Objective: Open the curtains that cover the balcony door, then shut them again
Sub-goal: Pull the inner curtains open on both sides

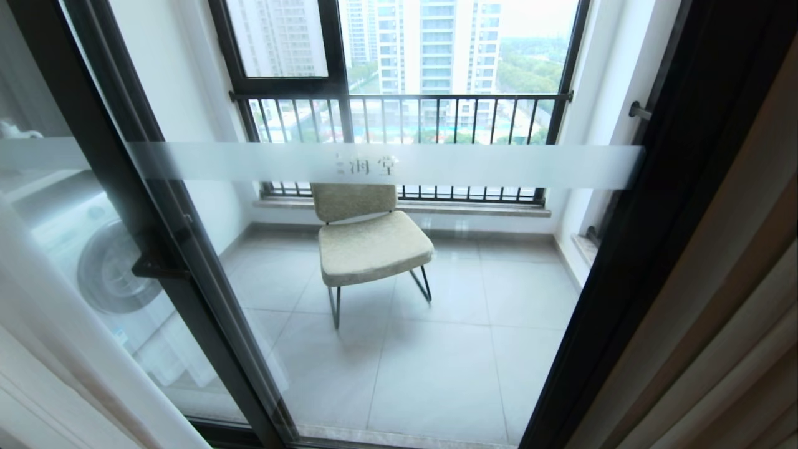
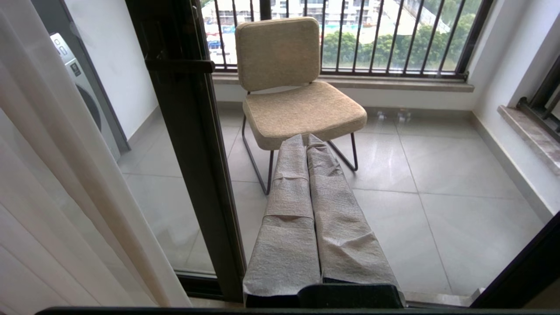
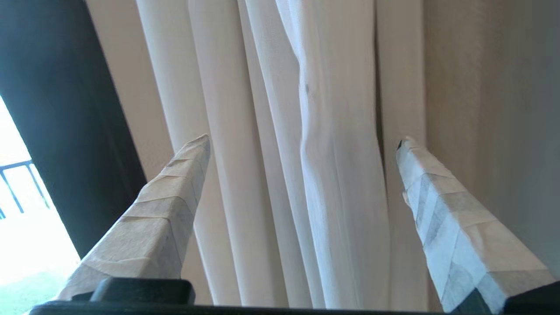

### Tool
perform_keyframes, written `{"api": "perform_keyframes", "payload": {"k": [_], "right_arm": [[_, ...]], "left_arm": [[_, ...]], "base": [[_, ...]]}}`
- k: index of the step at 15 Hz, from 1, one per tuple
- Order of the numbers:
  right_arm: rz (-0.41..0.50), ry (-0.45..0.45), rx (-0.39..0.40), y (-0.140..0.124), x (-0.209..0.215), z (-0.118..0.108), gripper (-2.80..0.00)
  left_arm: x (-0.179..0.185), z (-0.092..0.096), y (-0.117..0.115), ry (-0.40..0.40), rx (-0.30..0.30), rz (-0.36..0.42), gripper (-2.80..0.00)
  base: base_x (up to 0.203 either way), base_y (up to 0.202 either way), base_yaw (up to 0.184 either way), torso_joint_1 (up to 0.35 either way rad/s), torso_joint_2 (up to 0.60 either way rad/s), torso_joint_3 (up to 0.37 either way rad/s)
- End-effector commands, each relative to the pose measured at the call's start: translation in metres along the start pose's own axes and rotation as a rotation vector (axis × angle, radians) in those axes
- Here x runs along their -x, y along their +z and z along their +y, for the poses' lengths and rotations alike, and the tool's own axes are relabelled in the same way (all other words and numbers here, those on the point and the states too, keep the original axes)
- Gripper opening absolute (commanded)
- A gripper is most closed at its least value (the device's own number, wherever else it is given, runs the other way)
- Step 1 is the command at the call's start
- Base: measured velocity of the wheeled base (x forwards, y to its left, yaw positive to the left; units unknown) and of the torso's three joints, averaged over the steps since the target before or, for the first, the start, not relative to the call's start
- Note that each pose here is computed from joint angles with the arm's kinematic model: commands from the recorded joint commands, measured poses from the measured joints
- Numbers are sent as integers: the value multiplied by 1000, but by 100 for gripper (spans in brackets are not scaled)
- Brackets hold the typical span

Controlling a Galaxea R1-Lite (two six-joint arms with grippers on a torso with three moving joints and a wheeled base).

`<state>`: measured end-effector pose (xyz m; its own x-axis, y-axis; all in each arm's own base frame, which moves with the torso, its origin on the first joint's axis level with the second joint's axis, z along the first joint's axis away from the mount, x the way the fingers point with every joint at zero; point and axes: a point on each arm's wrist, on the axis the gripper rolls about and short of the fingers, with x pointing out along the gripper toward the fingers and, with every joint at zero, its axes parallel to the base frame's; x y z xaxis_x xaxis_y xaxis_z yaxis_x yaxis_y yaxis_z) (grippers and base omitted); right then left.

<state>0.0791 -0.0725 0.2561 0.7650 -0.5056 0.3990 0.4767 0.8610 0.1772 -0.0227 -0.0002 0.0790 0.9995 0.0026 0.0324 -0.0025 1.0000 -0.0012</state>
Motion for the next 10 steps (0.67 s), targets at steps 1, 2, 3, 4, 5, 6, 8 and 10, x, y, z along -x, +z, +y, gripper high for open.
{"api": "perform_keyframes", "payload": {"k": [1, 2, 3, 4, 5, 6, 8, 10], "right_arm": [[-43, 9, 7, 2, 25, 5, 0], [-36, 4, 7, -3, 35, 5, 0], [-20, -6, 12, -11, 44, 5, 0], [-4, -22, 21, -20, 52, 4, 0], [3, -35, 31, -25, 59, 3, 0], [4, -40, 38, -28, 64, 3, 0], [-2, -39, 44, -31, 72, 4, 0], [19, -43, 59, -38, 77, 3, 0]], "left_arm": [[0, 0, 0, 0, 0, -1, -280], [0, 0, 0, 1, 0, -1, -280], [0, 0, 0, 1, 0, -1, -280], [0, 0, 0, 1, 0, 0, -280], [0, 0, 0, 1, 0, -1, -280], [0, 0, 0, 1, 0, -1, -280], [0, 0, 0, 1, 0, 0, -280], [0, 0, 0, 1, 0, 0, -280]], "base": [[0, 0, 0, 0, 0, 0], [0, 0, 0, 0, 0, 0], [0, 0, 0, 0, 0, 0], [0, 0, 0, 0, 0, 0], [0, 0, 0, 0, 0, 0], [0, 0, 0, 0, 0, 0], [0, 0, 0, 0, 0, 0], [0, 0, 0, 0, 0, 0]]}}
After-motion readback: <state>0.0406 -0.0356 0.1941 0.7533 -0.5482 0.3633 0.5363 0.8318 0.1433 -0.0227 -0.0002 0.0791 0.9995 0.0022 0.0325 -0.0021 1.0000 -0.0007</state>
